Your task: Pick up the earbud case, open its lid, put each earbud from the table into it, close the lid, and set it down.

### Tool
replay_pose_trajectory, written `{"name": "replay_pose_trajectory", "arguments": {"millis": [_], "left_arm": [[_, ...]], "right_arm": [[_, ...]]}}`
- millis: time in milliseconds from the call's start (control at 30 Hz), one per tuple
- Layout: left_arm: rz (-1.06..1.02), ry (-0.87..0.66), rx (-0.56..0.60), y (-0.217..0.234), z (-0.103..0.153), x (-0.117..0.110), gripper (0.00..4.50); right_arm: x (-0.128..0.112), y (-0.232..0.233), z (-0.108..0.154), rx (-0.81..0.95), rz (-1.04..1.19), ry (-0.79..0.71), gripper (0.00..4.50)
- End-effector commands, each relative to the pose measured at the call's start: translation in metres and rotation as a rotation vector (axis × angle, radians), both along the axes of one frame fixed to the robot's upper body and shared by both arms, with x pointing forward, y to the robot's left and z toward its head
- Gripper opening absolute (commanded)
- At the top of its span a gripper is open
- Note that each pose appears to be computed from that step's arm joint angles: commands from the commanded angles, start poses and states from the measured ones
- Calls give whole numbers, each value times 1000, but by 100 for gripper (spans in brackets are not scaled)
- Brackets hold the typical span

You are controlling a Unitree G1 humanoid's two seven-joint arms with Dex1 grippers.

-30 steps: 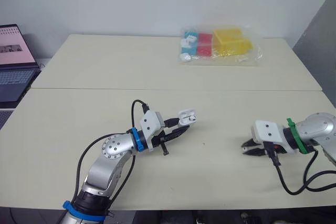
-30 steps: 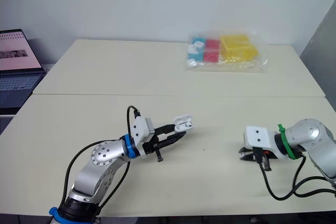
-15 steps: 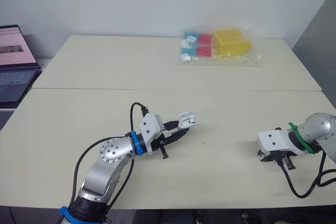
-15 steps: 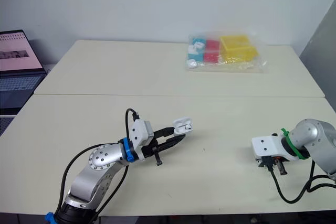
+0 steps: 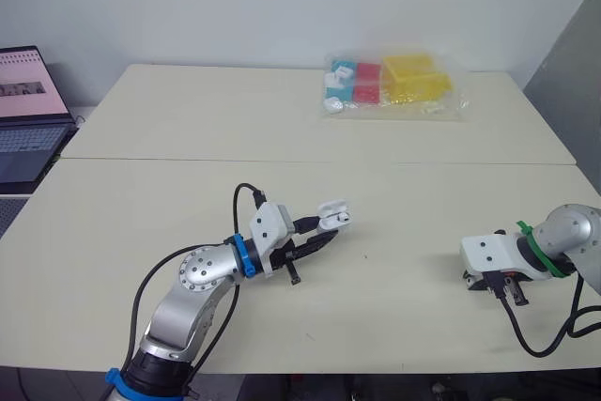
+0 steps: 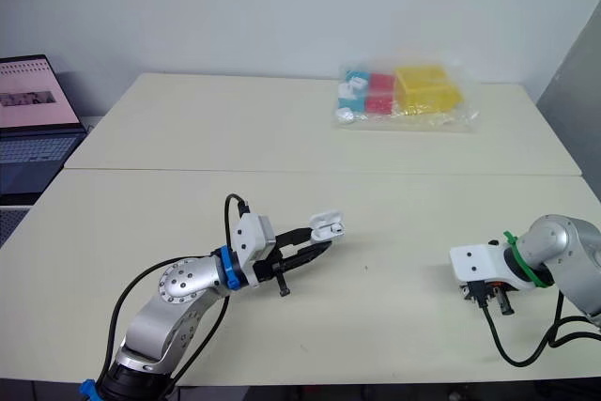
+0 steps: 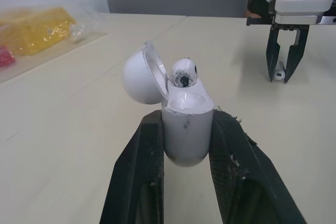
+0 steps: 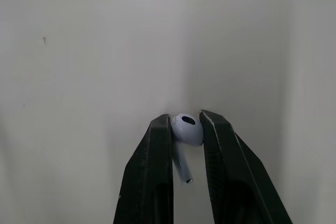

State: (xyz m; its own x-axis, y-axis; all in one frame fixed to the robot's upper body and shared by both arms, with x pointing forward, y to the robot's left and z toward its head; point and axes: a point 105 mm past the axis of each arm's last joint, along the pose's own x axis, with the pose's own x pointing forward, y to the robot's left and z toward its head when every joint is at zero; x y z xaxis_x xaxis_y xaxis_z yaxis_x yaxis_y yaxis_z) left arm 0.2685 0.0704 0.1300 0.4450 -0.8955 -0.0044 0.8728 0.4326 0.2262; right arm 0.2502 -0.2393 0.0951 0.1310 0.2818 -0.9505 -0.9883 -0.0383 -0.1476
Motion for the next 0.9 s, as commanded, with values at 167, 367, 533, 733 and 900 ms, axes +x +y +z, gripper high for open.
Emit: {"name": "replay_pose_trajectory", "arguments": {"millis": [167,367,533,733,900], "left_arm": [[-36,-55,-25,-8,14,-3,80],[-35,-53,-29,-9,13,-3,80],[-35,-50,-32,-10,12,-3,80],[-31,-47,-34,-10,11,-2,80],[-32,-43,-39,-13,8,-3,80]], "right_arm": [[-1,-13,6,-52,-30,-9,41],[5,-7,11,-23,-38,-47,252],[4,2,28,37,-35,-76,363],[0,5,46,18,-90,-125,363],[-6,5,43,-72,-179,-123,363]]}}
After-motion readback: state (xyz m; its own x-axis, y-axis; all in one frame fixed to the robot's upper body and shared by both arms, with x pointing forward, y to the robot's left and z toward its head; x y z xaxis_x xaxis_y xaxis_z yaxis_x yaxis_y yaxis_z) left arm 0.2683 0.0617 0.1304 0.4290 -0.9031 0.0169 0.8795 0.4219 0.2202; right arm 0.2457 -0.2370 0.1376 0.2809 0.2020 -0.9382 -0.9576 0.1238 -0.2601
